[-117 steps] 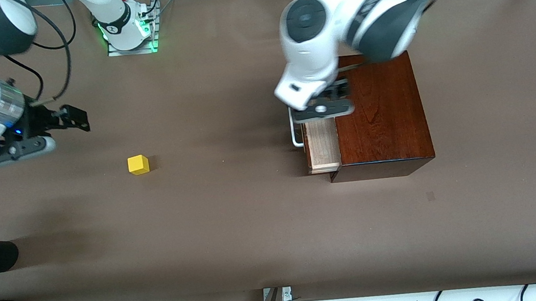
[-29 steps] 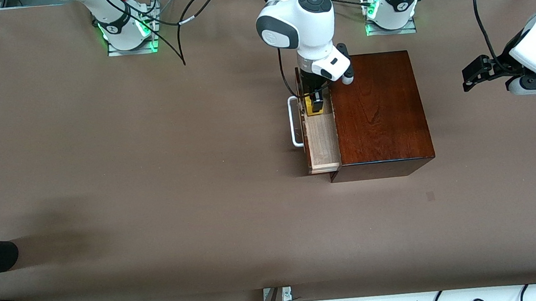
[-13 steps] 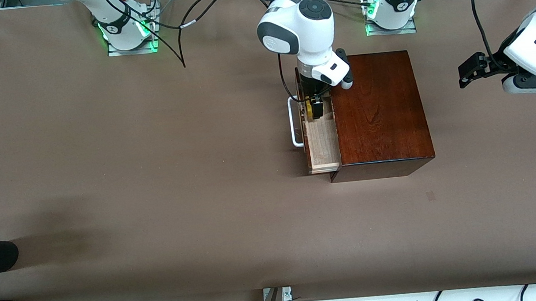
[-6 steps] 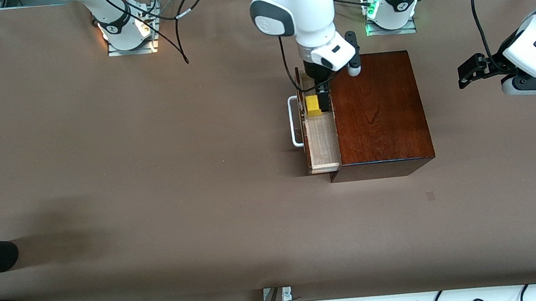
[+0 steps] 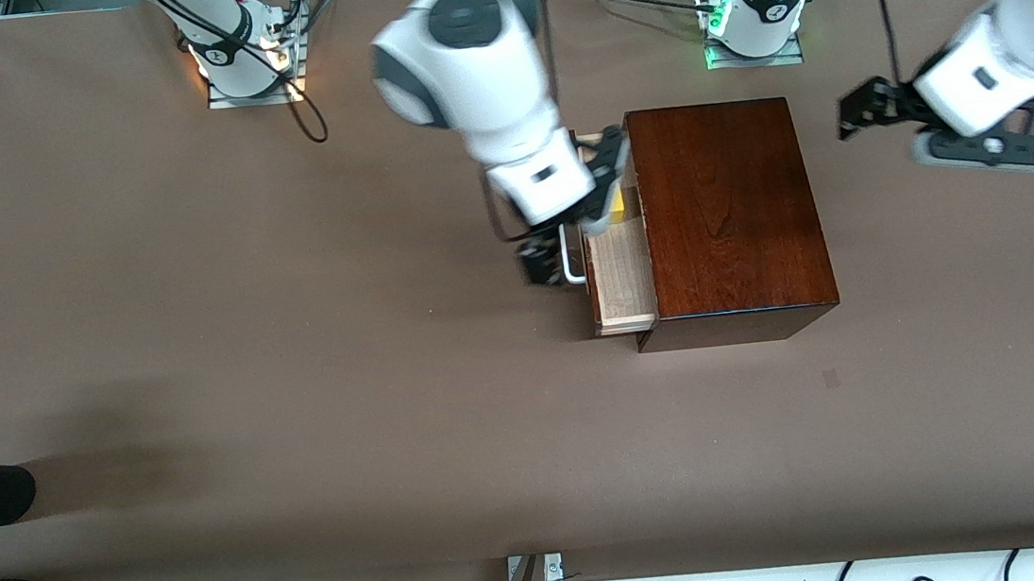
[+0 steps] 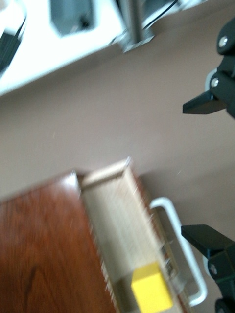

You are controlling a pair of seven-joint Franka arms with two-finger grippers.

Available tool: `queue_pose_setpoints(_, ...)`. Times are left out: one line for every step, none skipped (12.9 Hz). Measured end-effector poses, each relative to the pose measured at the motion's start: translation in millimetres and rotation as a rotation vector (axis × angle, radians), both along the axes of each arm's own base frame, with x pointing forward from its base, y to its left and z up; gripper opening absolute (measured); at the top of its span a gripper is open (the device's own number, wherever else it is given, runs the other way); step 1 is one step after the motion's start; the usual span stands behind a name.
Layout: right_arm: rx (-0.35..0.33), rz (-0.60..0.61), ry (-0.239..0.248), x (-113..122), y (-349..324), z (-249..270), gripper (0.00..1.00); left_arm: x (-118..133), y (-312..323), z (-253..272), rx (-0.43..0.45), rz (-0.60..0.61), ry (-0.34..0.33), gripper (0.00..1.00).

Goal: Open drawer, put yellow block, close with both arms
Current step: 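Raise the right gripper away while the left gripper moves toward the drawer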

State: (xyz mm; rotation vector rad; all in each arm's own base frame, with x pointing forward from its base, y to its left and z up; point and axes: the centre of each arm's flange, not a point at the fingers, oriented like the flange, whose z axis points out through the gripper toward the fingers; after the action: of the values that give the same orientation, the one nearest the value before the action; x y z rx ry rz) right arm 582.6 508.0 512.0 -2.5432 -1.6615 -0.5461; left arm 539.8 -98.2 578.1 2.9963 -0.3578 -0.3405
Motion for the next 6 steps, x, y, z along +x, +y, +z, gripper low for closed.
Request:
queue_pose_setpoints(0.002, -0.049, 0.002, 18.4, -33.7, 18.5, 1.0, -1.0, -16.5, -5.2, -0.041, -0.114, 0.012, 1.0)
queue_pose_setpoints(-0.001, -0.097, 0.009, 34.5, -67.4, 33.7, 1.0, -2.0, -32.9, -11.6, -0.075, -0.238, 0.019, 1.0)
queue_pose_setpoints(-0.007, -0.145, 0.03, 48.3, -100.9, 44.2, 1.0, -2.9, -51.3, -20.2, -0.099, -0.338, 0.031, 1.0)
queue_pose_setpoints(-0.004, -0.195, 0.071, 60.8, -135.0, 50.6, 1.0, -4.7, -73.2, -31.2, -0.115, -0.413, 0.05, 1.0)
queue_pose_setpoints(0.015, -0.245, 0.125, 72.4, -169.4, 53.9, 1.0, -6.5, -97.4, -43.2, -0.128, -0.472, 0.066, 1.0)
queue_pose_setpoints(0.037, -0.292, 0.167, 84.2, -202.9, 55.5, 1.0, -6.7, -121.6, -52.9, -0.136, -0.523, 0.064, 1.0)
